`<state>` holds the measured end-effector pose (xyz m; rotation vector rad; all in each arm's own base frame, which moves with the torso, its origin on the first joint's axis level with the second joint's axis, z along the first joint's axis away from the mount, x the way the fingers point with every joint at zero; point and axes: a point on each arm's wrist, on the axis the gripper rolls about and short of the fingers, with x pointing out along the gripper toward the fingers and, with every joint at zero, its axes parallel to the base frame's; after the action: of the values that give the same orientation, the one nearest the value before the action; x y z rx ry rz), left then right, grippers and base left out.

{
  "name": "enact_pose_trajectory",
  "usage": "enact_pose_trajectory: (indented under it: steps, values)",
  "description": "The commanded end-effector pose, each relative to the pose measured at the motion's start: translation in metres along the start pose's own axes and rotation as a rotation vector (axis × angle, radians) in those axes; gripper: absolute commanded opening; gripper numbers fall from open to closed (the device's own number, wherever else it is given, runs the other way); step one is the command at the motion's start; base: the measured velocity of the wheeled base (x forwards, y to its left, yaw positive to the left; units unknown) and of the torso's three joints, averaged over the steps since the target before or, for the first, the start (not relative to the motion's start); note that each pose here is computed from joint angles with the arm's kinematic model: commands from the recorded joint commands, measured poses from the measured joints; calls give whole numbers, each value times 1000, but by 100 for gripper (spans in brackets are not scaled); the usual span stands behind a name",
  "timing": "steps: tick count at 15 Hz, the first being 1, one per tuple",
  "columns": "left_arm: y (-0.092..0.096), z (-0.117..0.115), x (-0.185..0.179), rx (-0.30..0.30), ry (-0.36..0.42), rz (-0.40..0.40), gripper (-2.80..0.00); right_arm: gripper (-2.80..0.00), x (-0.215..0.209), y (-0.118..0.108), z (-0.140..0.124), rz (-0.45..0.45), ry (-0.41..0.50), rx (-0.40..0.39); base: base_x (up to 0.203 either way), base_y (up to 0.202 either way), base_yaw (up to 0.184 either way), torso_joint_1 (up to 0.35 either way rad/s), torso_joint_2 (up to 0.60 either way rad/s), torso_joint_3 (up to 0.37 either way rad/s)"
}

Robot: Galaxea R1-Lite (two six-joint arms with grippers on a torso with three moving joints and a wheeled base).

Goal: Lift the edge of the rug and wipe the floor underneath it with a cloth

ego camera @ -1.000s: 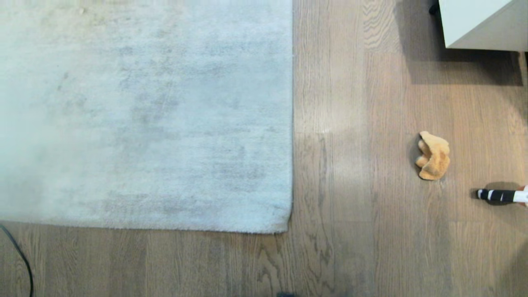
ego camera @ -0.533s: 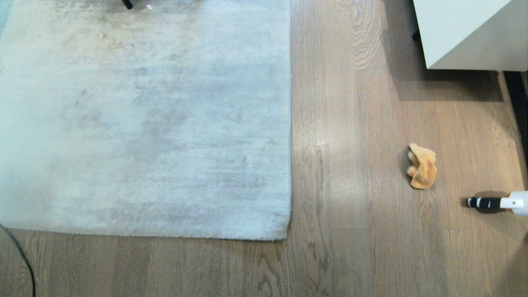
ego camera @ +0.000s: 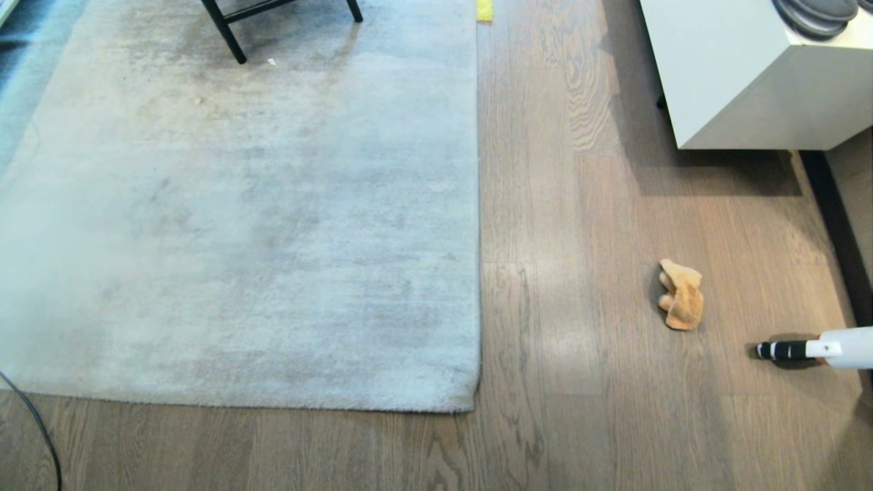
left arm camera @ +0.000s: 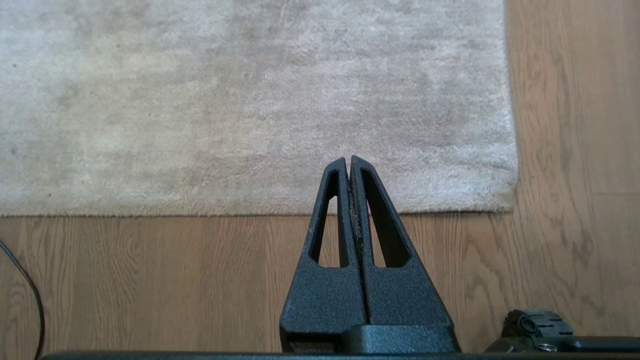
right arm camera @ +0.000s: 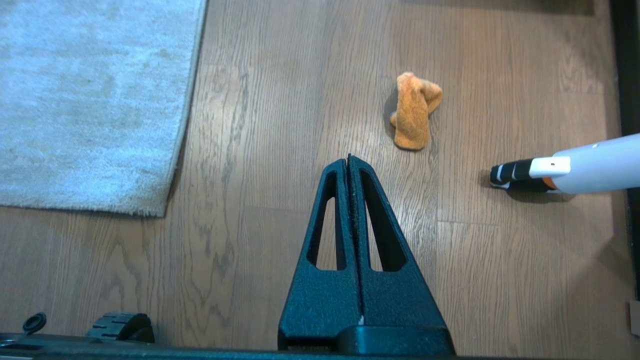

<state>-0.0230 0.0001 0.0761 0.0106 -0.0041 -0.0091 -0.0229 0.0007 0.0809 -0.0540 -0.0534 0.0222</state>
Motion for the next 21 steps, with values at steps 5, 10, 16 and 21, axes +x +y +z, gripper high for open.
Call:
enact_pose_trajectory:
  steps: [5,10,16,21]
  values:
    - [0,0,0,-18,-2,1,-280,-280,0,0,0,1,1,0,0,0,0,5,3,202]
    - [0,0,0,-21,-2,1,-280,-280,0,0,0,1,1,-2,0,0,0,1,3,203]
    - [0,0,0,-21,-1,0,-280,-280,0,0,0,1,-1,-1,0,0,0,0,2,201]
    - [0,0,0,-21,-1,0,-280,-280,0,0,0,1,1,-2,0,0,0,5,3,206]
